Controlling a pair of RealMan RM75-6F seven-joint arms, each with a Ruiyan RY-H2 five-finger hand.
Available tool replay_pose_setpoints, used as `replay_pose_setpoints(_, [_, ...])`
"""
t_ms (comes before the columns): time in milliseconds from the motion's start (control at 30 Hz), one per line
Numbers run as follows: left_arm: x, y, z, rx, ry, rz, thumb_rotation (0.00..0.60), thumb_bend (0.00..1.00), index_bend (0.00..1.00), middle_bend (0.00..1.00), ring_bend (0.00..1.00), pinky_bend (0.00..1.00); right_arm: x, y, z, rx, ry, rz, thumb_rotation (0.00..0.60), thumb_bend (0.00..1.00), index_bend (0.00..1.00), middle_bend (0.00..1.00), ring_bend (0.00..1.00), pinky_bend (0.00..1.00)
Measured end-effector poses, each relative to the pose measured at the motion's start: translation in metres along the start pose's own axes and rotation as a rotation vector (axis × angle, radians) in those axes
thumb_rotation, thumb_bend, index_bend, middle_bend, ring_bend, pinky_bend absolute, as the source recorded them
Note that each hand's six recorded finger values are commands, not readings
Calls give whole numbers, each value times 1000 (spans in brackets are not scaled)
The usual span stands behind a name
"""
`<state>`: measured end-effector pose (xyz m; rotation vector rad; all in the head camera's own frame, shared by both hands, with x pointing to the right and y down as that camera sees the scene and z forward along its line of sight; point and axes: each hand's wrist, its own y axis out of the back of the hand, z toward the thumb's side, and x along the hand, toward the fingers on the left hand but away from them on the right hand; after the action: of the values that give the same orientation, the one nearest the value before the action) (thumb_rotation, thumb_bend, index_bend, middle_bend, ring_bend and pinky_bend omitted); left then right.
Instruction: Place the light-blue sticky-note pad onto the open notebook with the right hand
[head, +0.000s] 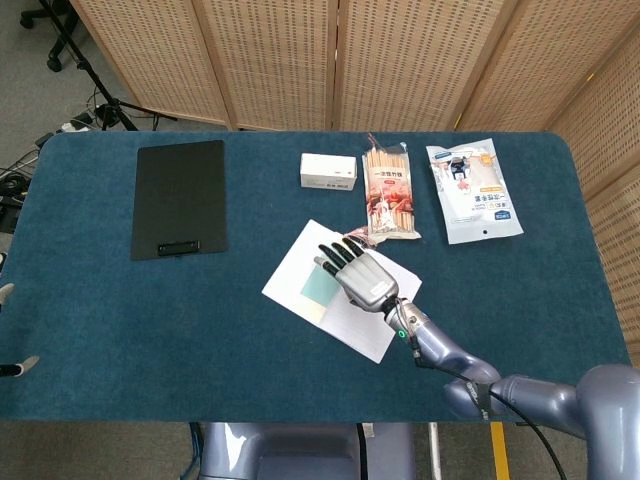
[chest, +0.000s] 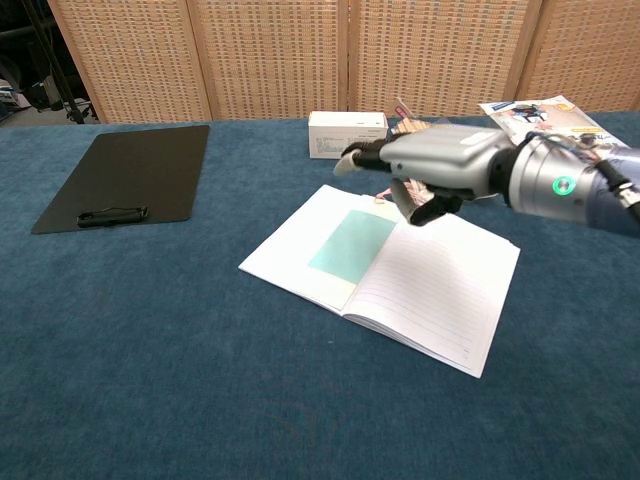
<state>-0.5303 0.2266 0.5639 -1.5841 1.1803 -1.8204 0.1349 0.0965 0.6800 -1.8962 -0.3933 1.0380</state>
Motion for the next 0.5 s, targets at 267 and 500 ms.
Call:
replay_pose_setpoints(267, [-9,12,0,-22,-32,42,600,0,0,0,0,0,72,35,-49,-115,-84,-198,600,0,99,0,0,50])
replay_pose_setpoints(500, [-24,19,1,-31,-62,83,600,0,0,0,0,0,161,31,-95,-217,-213,-343,600,0,64,0,0,50])
